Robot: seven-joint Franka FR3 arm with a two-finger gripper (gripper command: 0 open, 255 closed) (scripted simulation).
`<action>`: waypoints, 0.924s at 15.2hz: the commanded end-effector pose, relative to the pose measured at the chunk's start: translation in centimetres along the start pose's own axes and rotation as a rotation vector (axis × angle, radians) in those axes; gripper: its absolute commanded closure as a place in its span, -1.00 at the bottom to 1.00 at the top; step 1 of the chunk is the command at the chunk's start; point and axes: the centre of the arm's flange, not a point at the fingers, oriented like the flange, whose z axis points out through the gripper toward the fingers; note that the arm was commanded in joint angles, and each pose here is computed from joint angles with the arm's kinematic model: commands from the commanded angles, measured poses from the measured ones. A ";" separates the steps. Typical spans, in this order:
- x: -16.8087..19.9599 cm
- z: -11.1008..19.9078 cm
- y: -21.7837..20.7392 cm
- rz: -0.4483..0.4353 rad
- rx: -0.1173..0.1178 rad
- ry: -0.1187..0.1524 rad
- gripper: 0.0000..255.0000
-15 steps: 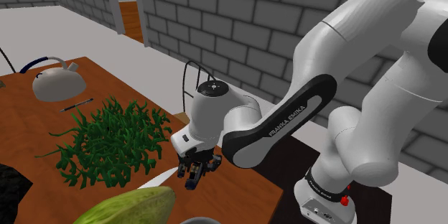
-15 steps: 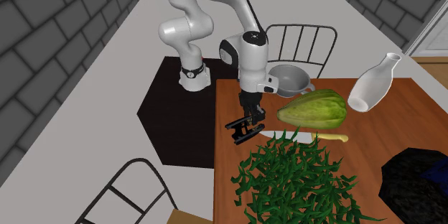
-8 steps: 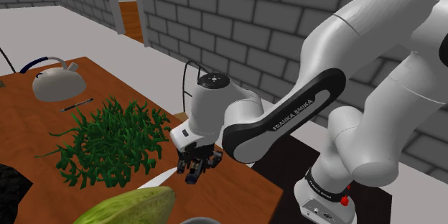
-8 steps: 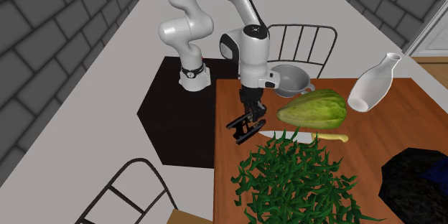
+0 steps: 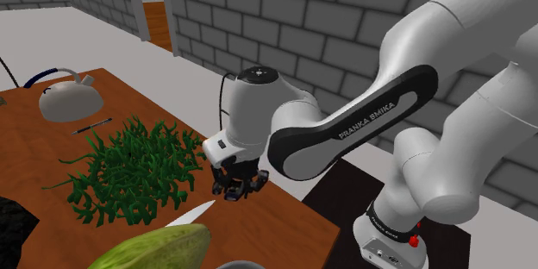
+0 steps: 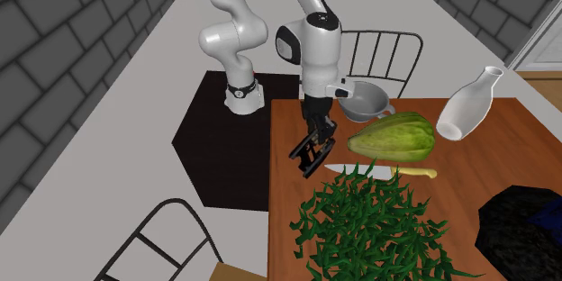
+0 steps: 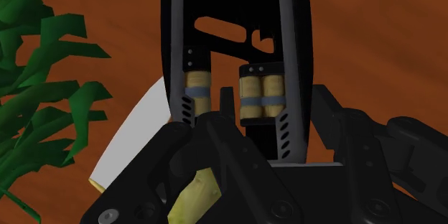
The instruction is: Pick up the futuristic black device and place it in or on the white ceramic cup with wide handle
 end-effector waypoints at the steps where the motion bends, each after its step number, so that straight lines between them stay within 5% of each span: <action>1: 0.0 -1.0 0.1 0.000 0.000 0.000 1.00; 14: 0.0 -7.9 0.9 0.000 0.000 0.000 1.00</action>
